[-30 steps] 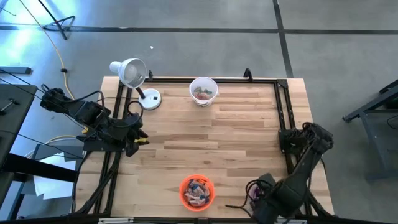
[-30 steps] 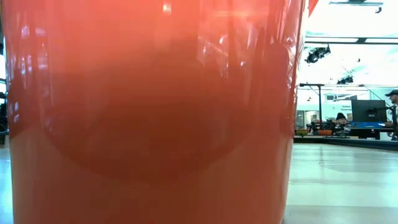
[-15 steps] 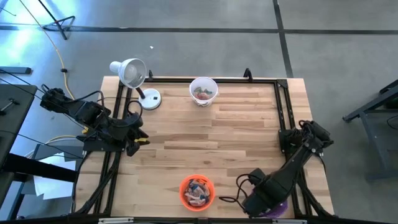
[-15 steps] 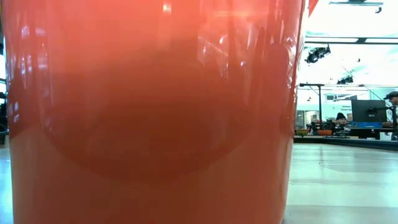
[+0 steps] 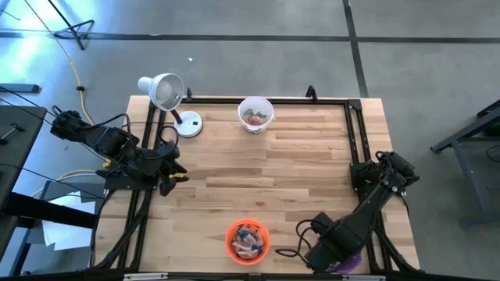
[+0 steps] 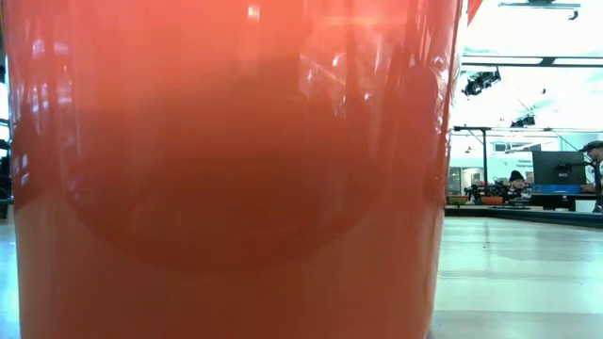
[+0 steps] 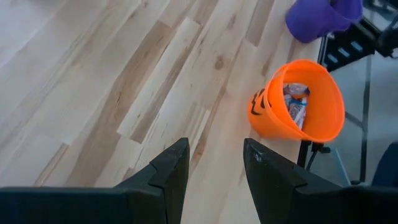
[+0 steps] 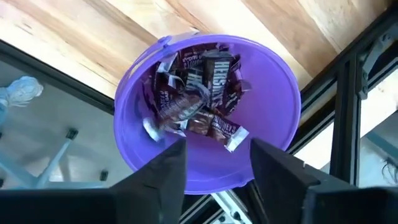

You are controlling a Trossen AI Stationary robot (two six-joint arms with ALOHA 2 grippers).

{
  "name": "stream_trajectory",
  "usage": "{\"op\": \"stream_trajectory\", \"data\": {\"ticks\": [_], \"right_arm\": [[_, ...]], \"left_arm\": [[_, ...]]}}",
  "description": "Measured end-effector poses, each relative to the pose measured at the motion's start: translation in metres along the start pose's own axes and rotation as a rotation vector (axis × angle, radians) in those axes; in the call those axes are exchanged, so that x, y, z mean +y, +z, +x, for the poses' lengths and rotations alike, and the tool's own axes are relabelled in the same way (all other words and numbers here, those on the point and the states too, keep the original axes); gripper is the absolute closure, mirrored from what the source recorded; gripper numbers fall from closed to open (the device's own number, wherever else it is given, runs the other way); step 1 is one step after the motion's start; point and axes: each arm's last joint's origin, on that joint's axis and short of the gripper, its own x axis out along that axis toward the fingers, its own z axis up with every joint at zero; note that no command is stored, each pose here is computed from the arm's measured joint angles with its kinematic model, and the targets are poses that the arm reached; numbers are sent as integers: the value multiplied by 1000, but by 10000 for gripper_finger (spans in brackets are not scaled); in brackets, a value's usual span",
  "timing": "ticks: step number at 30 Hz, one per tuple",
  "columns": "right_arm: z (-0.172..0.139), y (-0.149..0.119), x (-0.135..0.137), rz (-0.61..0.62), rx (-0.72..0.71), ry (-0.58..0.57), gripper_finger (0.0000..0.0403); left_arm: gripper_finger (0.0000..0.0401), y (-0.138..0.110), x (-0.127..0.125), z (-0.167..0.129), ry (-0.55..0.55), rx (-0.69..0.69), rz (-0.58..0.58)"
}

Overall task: Organize candy in baskets
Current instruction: Return to Home Position

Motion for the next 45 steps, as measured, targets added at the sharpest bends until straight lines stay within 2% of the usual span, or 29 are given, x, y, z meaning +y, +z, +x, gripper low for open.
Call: {"op": "stream_trajectory", "data": {"ticks": [3,7,13,16,23,29,33,37,40,45], "right_arm": [[-7,0,-5,-8,-56,31,221],[-34,1,-28,60,-270,164,222],[-80,-2,-77,163,-757,462,232],[-95,1,-91,125,-974,511,238],[-118,20,-115,56,-1258,443,242],[-130,40,-130,-2,-1312,312,242],[-136,46,-139,-39,-1376,235,242],[-139,47,-141,-23,-1473,187,242],[-128,50,-139,-10,-1499,158,242],[-78,62,-145,117,-1504,183,242]], "left_arm": [[263,1,1,0,29,-36,-53],[263,8,1,-12,54,-141,-73],[263,17,4,-38,37,-257,19],[263,16,8,-44,43,-275,107],[263,12,22,-62,57,-325,255],[263,-2,49,-84,107,-358,258],[263,-9,63,-97,70,-412,261],[263,-17,70,-95,41,-433,273],[263,-23,71,-83,24,-390,334],[263,-30,70,-64,-14,-359,377]]}}
